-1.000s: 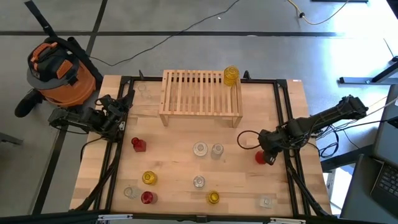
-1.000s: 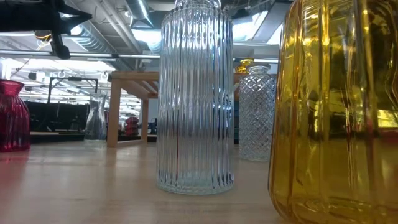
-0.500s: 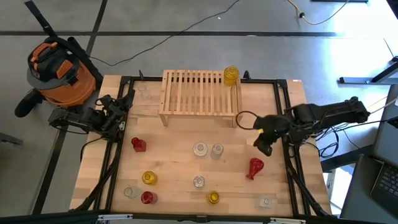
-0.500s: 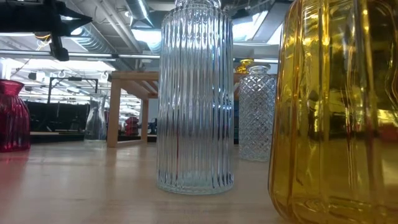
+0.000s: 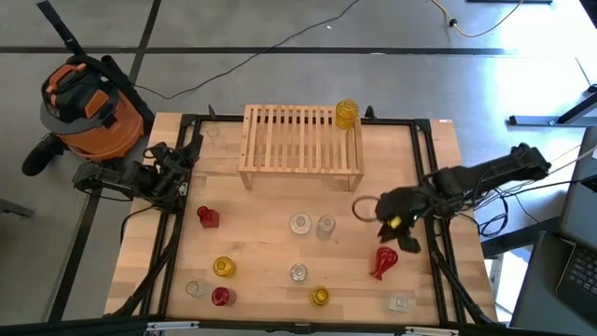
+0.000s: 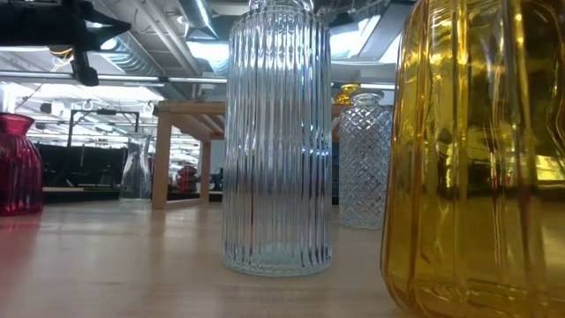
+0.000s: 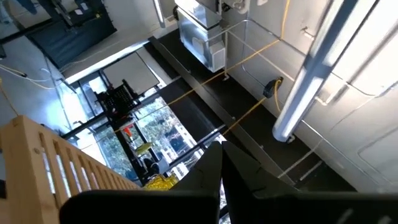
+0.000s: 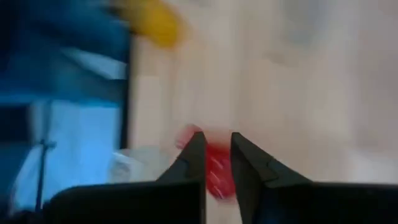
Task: Sort vases onto shelf
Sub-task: Put the red vase on the shelf
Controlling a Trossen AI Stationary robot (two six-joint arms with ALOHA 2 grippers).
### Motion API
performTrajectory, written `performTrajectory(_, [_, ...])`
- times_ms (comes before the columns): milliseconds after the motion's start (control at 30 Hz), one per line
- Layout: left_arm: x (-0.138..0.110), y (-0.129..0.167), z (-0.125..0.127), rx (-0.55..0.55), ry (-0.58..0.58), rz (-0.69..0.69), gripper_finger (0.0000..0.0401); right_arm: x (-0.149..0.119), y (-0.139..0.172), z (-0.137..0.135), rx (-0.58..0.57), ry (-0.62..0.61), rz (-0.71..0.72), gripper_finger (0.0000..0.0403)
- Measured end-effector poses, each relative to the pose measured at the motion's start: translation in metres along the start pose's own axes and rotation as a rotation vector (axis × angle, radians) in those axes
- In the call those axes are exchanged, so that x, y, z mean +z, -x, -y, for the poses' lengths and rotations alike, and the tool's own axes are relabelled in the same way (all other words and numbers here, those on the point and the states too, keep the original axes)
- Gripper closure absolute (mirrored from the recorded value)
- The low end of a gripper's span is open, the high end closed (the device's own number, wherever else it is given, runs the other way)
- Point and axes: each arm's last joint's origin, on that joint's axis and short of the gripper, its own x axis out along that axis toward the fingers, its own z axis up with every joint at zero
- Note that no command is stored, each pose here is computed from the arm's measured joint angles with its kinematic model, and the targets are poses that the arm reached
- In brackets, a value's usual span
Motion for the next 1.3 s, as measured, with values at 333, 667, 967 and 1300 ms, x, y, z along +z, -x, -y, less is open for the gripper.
performTrajectory(333, [-0.001, 0.0, 0.002, -0.059, -0.003, -0.034, 0.0401, -0.019, -0.062, -0.022, -0.014, 0.429, -0.113, 0.0162])
performTrajectory(667, [-0.001, 0.0, 0.002, -0.061, -0.004, -0.036, 0.0401, -0.059, -0.111, -0.014, -0.065, 0.573, -0.357, 0.0109])
performTrajectory(967, [-0.001, 0.0, 0.001, -0.054, -0.005, -0.032, 0.0401, -0.056, -0.135, -0.013, -0.033, 0.695, -0.281, 0.0165])
performTrajectory(1300, [-0.001, 0.0, 0.001, -0.054, -0.005, -0.032, 0.0401, -0.063, -0.157, -0.006, -0.03, 0.779, -0.374, 0.0214])
